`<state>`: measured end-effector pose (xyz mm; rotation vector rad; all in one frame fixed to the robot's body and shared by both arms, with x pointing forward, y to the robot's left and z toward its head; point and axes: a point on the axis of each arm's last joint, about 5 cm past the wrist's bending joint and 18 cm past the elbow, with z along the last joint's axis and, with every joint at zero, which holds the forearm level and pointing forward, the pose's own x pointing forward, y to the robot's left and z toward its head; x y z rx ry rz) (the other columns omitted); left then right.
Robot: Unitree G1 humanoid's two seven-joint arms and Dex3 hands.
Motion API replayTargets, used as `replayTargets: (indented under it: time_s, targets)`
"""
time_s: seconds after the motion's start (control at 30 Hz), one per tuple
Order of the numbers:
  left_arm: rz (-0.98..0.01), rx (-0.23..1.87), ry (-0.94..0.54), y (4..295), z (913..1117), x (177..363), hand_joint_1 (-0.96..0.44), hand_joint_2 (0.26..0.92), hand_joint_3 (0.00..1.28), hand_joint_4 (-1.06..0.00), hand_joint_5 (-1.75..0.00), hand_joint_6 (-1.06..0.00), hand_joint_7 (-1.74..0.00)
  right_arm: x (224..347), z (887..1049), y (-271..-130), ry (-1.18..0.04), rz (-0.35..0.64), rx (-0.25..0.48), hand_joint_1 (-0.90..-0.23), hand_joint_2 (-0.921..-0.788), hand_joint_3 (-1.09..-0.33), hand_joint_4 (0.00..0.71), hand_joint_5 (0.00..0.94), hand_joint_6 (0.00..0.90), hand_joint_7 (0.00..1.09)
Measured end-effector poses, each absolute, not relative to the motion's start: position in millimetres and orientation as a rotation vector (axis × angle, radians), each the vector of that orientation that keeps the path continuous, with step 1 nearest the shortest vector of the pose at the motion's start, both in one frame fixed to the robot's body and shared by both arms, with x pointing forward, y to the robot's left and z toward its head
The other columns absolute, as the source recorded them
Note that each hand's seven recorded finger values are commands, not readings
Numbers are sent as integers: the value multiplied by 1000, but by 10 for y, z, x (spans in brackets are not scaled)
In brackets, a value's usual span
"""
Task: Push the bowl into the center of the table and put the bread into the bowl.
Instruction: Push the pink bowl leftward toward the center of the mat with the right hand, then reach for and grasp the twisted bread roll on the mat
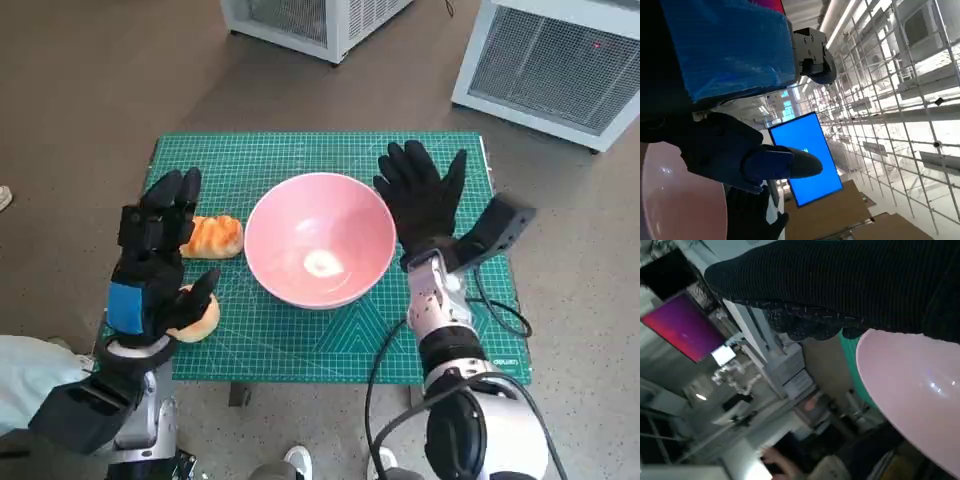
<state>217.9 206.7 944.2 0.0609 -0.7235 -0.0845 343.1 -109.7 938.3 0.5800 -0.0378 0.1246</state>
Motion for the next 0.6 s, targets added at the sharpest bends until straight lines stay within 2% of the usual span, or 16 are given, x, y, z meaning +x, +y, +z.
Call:
replayTargets:
  time_s: [0.13,0.3,0.4,0.6]
  targets:
    - [-84,62,-720,2062,9441,2192,-561,921,359,-234,-3,-2,-588,3444,9441,-1150,-123,140,509,-541,-921,-870,106,2,163,277]
    - [-86,60,-724,2052,9461,2217,-566,921,365,-232,-1,0,-587,3458,9544,-1226,-263,171,399,-585,-921,-839,142,17,173,305]
    - [-91,58,-724,2044,9475,2242,-568,921,368,-230,0,1,-586,3458,9613,-1259,-359,203,327,-616,-921,-828,186,14,155,393]
    - [-111,63,-732,2038,9528,2299,-574,921,370,-227,0,0,-583,3407,9694,-1325,-569,275,178,-629,-921,-823,257,19,149,509]
